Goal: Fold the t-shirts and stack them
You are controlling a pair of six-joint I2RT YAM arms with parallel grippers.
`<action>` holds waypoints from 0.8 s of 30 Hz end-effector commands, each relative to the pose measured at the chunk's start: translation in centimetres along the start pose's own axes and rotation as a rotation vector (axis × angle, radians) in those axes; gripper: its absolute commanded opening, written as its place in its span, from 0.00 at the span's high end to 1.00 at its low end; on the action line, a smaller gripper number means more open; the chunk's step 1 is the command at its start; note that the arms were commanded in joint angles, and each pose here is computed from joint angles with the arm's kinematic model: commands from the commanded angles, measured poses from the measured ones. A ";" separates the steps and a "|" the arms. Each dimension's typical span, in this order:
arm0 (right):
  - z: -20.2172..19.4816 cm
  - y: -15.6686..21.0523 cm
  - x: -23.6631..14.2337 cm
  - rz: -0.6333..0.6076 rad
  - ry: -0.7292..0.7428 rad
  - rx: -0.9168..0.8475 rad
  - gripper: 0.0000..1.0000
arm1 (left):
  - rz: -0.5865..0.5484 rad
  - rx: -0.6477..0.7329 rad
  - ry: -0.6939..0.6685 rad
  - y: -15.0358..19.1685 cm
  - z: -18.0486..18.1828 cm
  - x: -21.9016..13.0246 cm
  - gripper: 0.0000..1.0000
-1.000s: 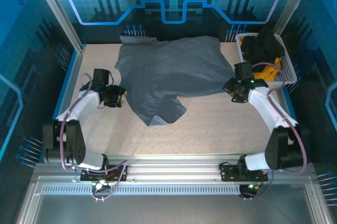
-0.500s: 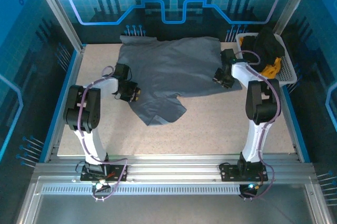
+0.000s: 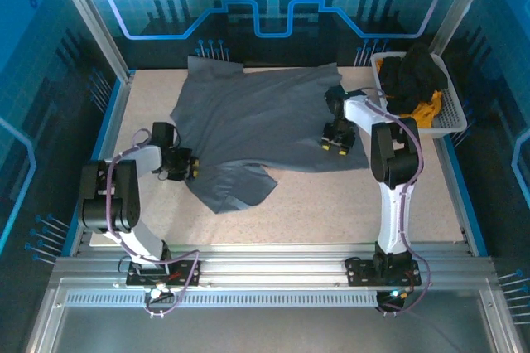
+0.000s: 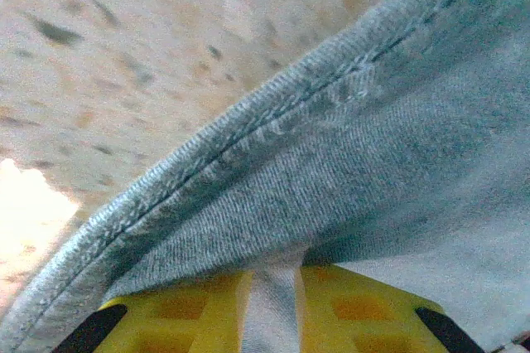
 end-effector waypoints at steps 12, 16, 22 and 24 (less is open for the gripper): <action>-6.2 7.9 -0.1 0.058 0.020 0.119 0.52 | 0.004 0.156 -0.186 0.3 4.7 -1.6 0.70; -5.3 5.6 -1.6 -0.007 0.007 0.033 0.51 | -0.056 0.364 -0.214 2.0 3.0 -4.2 0.56; -5.6 3.6 -5.7 -0.112 0.003 0.014 0.49 | 0.001 0.432 -0.252 8.0 5.6 -5.9 0.54; -5.6 4.0 -6.9 -0.138 -0.026 0.022 0.49 | 0.024 0.420 -0.262 10.0 7.3 -5.7 0.55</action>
Point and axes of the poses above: each hand's point on the last joint's axis, 136 mm out from that joint toward the fingers, its own x axis out along the fingers, its own z axis along the line the jaws close on, y = z × x, the point moved 3 cm from there along -x, back along the fingers, and after that the axes turned 1 degree about -x, right-handed, at the moved point
